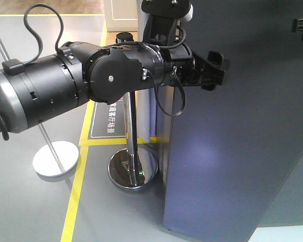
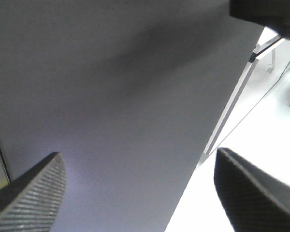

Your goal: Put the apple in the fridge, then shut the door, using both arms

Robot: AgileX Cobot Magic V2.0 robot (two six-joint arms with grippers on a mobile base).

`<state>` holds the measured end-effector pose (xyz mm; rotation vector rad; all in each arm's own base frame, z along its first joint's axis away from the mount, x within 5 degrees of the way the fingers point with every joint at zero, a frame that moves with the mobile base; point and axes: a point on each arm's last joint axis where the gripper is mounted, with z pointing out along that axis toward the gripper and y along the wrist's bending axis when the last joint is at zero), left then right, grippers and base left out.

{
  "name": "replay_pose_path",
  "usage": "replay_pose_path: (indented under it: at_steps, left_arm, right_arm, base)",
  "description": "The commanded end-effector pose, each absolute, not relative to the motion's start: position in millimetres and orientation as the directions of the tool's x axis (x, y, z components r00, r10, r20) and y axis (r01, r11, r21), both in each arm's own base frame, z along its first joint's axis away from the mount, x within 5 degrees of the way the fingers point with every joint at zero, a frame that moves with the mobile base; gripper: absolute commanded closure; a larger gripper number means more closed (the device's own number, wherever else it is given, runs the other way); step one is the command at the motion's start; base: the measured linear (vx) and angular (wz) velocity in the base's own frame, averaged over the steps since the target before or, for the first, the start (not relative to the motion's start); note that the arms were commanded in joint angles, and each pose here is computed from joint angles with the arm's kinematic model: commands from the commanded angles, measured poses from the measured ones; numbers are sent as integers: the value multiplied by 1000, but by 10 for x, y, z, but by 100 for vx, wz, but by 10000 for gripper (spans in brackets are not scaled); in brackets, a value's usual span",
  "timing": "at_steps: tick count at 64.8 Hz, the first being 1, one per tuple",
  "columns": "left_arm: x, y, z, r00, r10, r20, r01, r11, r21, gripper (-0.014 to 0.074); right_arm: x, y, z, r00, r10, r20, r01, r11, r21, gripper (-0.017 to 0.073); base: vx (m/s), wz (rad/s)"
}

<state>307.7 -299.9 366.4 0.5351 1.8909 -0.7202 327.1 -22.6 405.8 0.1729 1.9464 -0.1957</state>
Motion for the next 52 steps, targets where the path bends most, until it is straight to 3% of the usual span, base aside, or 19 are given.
replay_pose_path:
  at_steps: [1, 15, 52]
  left_arm:
    - [2973, -2926, 4069, -307, -63, -950, 665, 700, -262, 3]
    - [2973, -2926, 4068, -308, -63, -949, 665, 700, -262, 3]
    - [2973, -2926, 4067, -309, -62, -949, 665, 700, -262, 3]
  right_arm:
    - [3298, -262, 4309, -213, -28, -977, 173, 983, -66, -1]
    - [3639, -228, 4066, -191, -36, -981, 112, 992, -58, -1]
    - [4581, -251, 4049, -226, 95, -969, 120, 990, 69, -1]
  base:
    - [0, 0]
    - [0, 0]
    - [0, 0]
